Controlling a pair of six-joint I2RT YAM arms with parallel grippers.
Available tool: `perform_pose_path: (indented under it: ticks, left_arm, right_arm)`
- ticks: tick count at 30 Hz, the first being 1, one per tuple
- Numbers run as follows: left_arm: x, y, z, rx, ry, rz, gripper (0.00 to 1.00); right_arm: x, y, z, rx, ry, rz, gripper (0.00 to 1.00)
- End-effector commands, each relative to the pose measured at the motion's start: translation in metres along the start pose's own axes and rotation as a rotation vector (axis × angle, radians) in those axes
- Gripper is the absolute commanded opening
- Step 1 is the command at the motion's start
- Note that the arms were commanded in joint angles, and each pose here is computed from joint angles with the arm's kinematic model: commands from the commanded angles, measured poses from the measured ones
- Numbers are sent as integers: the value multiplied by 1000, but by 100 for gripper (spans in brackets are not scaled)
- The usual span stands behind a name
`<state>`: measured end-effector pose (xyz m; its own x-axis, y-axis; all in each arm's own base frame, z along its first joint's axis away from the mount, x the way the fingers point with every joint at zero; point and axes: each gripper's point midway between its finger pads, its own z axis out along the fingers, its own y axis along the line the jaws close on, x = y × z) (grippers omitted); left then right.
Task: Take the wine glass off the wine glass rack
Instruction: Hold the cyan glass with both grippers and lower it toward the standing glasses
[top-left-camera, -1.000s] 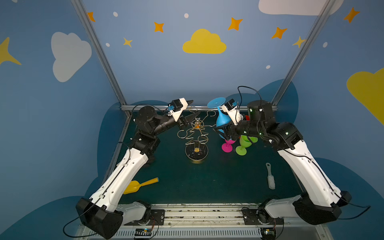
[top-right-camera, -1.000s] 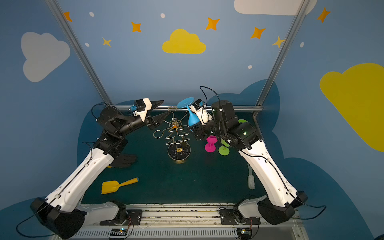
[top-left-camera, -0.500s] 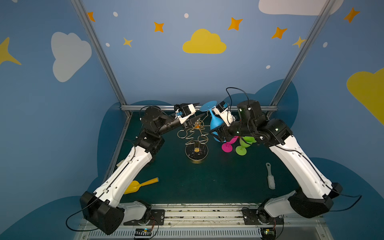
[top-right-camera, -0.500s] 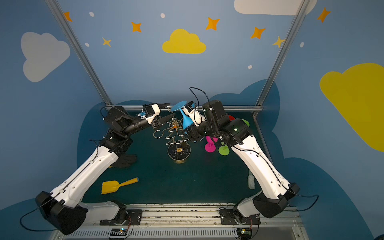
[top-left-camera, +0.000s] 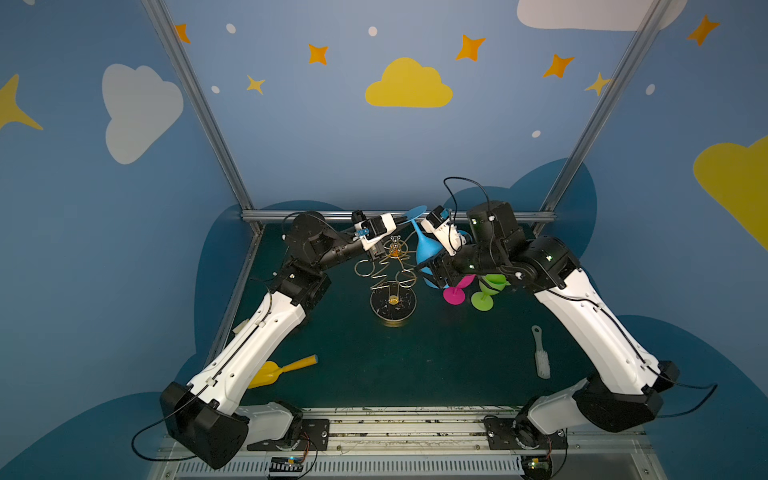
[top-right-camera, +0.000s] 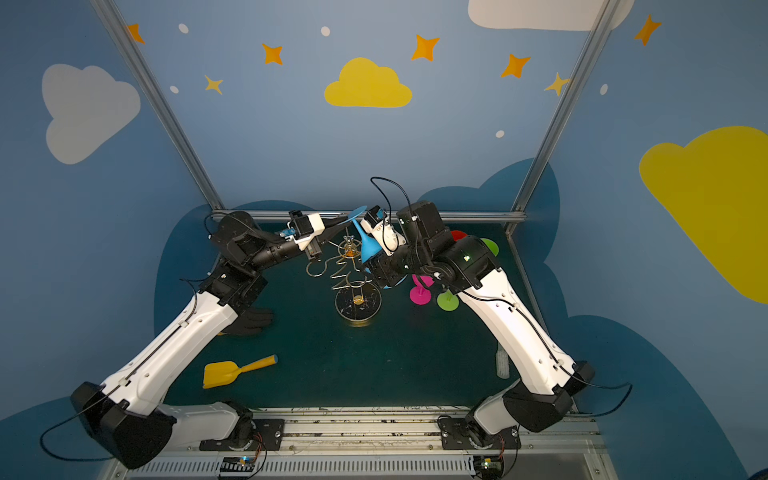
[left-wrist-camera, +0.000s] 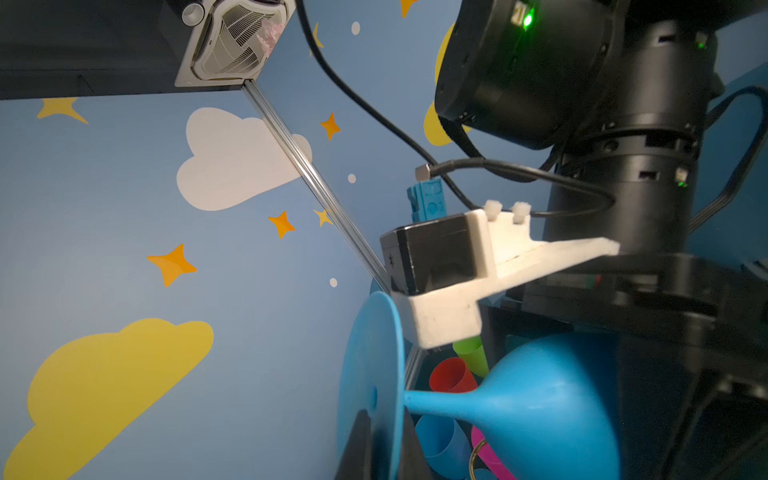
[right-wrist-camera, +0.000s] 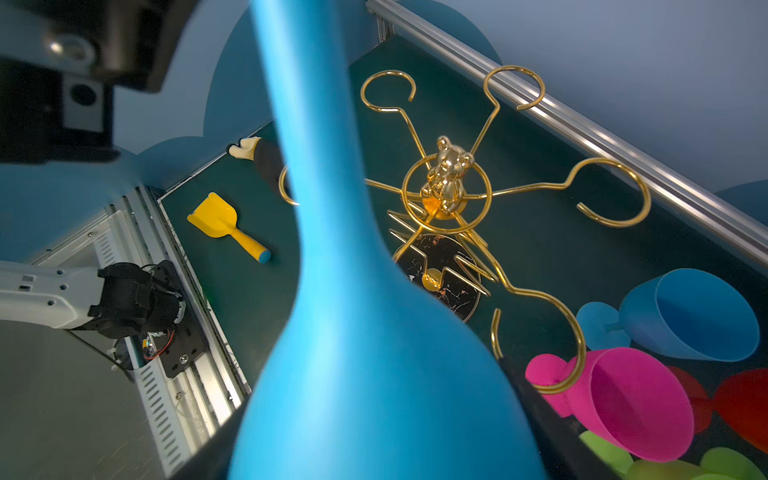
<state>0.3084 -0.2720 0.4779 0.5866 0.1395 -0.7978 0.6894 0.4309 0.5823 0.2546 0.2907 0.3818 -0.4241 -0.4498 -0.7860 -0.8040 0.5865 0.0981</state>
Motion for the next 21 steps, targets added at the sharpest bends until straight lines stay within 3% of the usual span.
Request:
perform_pose_path:
  ticks: [1,4,7,14,21]
  left_arm:
    - [-2,8,-3,-54,0,-51,3]
    - [2,20,-10,-157,11,-125,3]
    - [6,23,-18,-218,9,-179,3]
    - [31,31,-27,-317,71,-362,3]
    - [35,40,-39,-371,33,-520,3]
  right_arm:
    - [-2,7,-4,-14,-5,-23,43]
    - [-5,5,-9,-10,-32,2,68]
    - [-14,7,-19,-24,-94,15,79]
    - [-37,19,-55,-97,-346,-25,86]
    - [-33,5,-90,-44,-491,14,87]
